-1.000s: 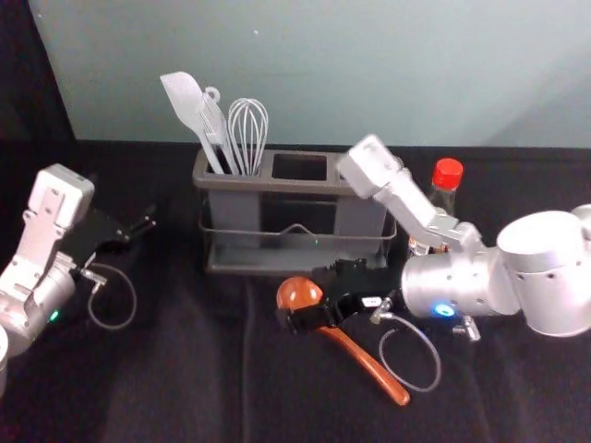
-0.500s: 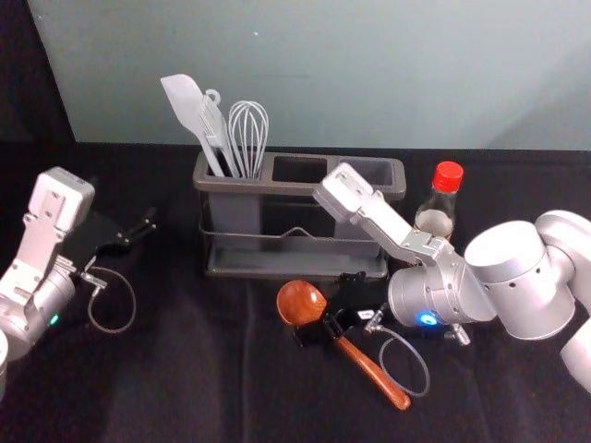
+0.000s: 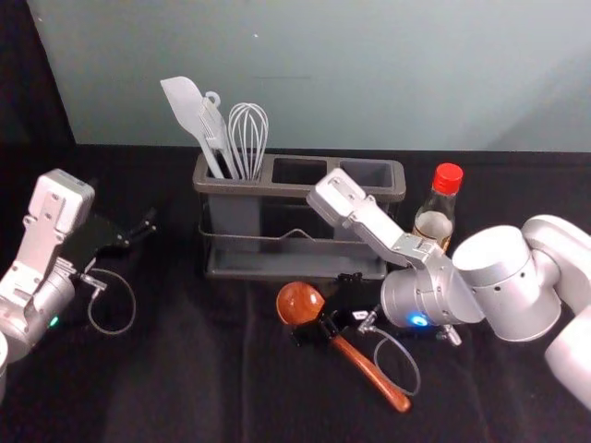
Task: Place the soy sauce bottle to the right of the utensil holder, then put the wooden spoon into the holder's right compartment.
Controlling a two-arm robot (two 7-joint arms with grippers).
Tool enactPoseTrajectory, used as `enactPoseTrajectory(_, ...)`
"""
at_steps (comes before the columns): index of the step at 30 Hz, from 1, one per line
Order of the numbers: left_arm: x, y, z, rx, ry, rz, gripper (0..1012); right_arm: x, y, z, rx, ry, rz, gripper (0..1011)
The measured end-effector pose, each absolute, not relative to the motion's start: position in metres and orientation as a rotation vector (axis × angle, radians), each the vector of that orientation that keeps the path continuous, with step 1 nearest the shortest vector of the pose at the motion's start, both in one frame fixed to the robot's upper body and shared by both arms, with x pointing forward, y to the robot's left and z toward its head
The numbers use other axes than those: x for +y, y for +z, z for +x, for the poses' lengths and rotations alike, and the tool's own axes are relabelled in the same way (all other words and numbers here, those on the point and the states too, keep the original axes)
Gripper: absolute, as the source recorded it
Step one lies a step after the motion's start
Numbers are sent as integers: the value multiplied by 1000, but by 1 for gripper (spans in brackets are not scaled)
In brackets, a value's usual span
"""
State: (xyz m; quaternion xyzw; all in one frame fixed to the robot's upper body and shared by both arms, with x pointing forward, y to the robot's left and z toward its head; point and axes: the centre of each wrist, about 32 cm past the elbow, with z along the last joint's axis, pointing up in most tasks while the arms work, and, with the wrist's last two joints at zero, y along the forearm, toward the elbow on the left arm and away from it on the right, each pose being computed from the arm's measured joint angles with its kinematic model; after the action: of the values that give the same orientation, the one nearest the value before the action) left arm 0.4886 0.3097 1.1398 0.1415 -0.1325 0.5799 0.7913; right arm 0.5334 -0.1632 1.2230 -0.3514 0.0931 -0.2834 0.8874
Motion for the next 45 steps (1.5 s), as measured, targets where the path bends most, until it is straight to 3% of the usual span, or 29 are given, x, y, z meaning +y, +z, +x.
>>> enactPoseTrajectory(18,310,1140,489,-285,1248,304,1005,-148,1214,539,167,-608,-740,1002)
enactPoseTrajectory(45,310,1140,489,-285,1248,304,1005,-147,1210,541,158,-608,-745,994)
